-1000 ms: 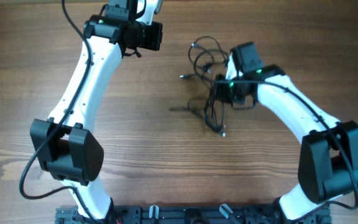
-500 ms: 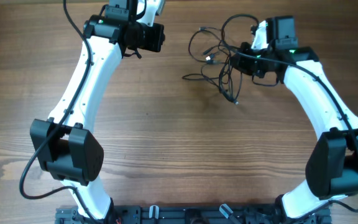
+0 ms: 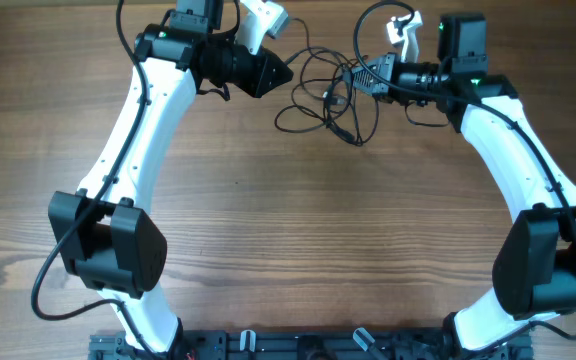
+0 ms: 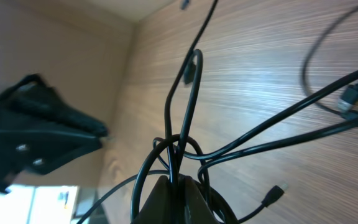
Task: Untangle cables
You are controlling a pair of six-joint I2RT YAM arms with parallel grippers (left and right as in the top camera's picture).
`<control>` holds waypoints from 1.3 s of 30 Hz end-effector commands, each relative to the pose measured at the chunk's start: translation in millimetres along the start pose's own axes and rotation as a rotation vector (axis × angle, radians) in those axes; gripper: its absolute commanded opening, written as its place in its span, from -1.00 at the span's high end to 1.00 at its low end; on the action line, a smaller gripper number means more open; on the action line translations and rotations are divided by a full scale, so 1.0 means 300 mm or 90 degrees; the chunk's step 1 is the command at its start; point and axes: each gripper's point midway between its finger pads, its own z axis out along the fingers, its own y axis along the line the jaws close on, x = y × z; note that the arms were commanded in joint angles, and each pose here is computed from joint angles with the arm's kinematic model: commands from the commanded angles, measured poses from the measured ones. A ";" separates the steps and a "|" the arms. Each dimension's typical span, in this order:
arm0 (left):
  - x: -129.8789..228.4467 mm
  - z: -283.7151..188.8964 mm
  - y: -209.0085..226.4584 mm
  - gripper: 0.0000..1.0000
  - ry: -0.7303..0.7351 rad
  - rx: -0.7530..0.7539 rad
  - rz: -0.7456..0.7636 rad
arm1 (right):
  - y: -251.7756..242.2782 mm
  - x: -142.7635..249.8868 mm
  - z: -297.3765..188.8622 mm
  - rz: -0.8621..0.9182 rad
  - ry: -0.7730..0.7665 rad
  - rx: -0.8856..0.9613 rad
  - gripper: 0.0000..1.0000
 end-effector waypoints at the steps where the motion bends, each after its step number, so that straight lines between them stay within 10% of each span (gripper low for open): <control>1: -0.020 -0.027 -0.031 0.77 -0.019 0.027 0.035 | 0.095 -0.002 -0.013 -0.028 0.022 -0.087 0.91; 16: -0.019 -0.028 -0.053 0.74 -0.022 0.050 0.072 | 0.202 0.006 -0.055 -0.061 0.036 -0.165 0.91; 27: -0.028 -0.037 -0.119 0.12 -0.039 0.122 0.066 | 0.218 -0.016 -0.058 -0.062 0.024 -0.171 0.91; 39: -0.023 -0.031 -0.116 0.07 -0.036 0.123 0.064 | 0.285 -0.035 -0.079 -0.074 0.027 -0.227 0.91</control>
